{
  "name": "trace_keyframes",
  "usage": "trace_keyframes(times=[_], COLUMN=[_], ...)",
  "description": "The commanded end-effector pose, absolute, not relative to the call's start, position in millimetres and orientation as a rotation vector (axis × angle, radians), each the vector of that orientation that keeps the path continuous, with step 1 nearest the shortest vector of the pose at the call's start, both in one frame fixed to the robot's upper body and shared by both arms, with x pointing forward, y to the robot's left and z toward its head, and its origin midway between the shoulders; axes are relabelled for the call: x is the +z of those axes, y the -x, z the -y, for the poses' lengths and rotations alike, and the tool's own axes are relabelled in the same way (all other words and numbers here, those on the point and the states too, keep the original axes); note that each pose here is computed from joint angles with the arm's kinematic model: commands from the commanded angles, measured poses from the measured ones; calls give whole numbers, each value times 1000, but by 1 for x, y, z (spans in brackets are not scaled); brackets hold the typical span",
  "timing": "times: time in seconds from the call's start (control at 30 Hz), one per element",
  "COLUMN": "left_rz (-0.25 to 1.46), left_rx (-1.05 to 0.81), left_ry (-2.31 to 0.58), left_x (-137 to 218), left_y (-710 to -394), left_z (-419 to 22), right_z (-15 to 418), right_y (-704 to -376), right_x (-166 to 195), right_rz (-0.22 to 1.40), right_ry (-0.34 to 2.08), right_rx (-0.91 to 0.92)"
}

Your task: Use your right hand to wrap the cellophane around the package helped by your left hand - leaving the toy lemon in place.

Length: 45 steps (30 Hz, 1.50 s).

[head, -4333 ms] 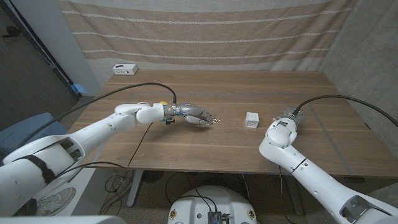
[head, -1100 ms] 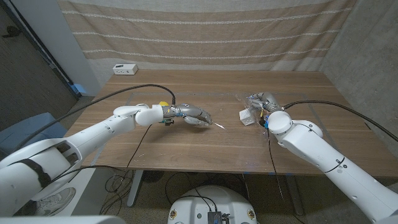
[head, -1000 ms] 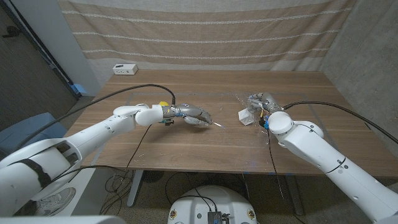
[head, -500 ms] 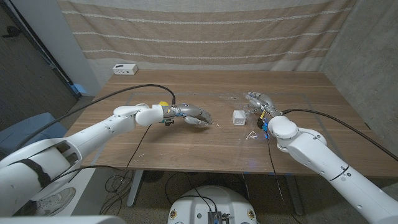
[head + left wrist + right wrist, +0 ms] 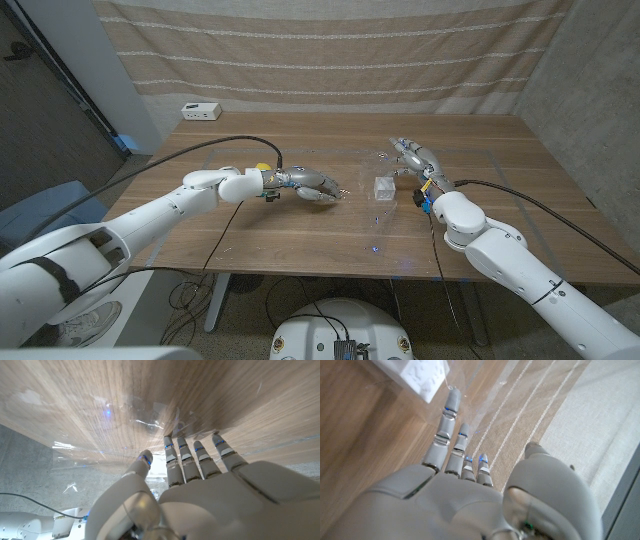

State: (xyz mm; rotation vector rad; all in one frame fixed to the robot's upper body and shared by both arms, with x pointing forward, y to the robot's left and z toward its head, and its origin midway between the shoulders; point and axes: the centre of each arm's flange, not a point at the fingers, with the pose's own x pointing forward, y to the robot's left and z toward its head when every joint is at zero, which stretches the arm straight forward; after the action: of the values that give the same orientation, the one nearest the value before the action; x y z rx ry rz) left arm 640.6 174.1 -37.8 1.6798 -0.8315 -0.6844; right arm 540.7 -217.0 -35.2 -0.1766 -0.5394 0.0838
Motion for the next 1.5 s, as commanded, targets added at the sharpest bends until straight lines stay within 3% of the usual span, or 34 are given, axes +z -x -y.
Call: trace_keyframes(times=[0.03,0.43,0.57,0.7,0.87,1.3,1.5], left_rz=[835,837,840,845,877,1281,1322], left_rx=[-677,-679,-678,-679,-647,-160,-72], left_ry=[-1687,-1689,-1690,-1687,-1683,-1478,-1477], left_x=[-39,-39,-40,-40,-36,-28,-28], left_y=[-640,-640,-638,-637,-634,-605,-601], left_z=[-174,-173,-173,-173,-173,-202,-208], right_z=[212,210,213,218,218,217,214], right_y=[-533,-528,-523,-507,-503,-502,-502], right_x=[-30,-25,-25,-22,-23,-30,-31], right_rz=[663,779,820,846,837,812,808], right_ry=[87,64,108,296,391,410,413], right_rx=[217,336,261,71,11,-36,-42])
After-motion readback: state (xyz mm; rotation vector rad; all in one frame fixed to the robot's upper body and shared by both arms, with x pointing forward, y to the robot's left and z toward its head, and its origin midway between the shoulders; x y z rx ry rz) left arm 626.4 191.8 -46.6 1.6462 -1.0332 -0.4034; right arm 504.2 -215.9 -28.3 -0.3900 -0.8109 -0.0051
